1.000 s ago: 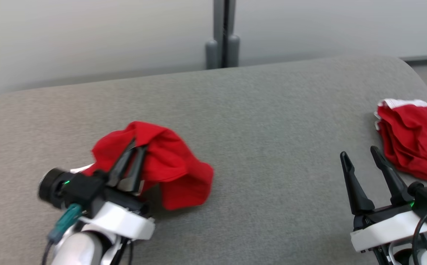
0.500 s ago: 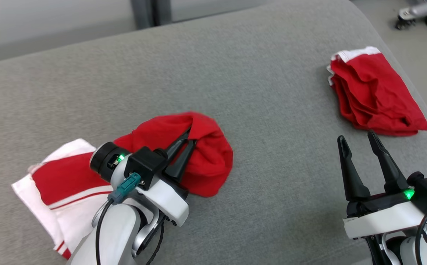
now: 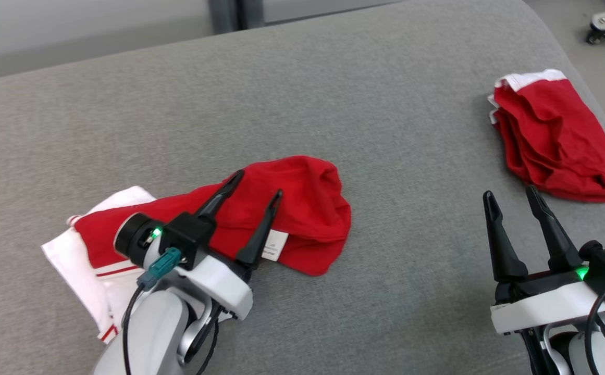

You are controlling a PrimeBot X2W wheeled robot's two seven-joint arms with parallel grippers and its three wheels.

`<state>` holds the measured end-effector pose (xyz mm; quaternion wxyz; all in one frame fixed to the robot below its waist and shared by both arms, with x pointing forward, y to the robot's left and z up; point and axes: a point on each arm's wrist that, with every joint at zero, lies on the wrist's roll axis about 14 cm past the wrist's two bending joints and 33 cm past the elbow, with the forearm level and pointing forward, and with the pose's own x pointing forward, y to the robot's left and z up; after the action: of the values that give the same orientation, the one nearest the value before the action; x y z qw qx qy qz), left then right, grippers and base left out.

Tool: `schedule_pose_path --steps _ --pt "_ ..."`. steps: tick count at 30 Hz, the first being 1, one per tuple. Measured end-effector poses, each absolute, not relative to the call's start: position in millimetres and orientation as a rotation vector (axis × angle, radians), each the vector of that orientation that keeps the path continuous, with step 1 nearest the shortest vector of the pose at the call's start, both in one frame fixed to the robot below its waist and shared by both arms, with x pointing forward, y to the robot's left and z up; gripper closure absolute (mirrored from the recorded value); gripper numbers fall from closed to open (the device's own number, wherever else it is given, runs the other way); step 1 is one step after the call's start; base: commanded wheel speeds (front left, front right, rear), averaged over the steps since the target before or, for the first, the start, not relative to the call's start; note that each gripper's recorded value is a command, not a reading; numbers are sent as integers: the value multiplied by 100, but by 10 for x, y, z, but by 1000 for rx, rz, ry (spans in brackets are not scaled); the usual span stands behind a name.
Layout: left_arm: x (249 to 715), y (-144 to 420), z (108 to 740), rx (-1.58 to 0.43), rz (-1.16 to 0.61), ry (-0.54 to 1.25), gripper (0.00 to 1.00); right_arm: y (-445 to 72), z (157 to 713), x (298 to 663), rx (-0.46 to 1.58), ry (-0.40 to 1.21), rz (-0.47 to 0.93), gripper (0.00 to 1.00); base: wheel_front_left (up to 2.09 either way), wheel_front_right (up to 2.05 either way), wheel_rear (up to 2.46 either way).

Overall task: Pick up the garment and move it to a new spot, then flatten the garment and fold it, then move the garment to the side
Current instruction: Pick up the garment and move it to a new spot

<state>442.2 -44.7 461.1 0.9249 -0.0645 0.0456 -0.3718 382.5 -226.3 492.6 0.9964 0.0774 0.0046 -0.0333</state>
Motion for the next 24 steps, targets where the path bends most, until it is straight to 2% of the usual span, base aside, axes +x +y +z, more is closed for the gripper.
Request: schedule_pose_path --steps 10,17,24 --pt "4457 578 4751 -168 -417 51 0 -1935 5033 3948 168 -9 50 0 0 0 0" --pt "4315 1352 4979 -180 -188 -24 0 -1731 5111 3927 162 -13 121 0 0 0 0" --pt "4038 1690 5103 -201 -119 -61 0 -1589 5188 3864 152 -19 173 0 0 0 0"
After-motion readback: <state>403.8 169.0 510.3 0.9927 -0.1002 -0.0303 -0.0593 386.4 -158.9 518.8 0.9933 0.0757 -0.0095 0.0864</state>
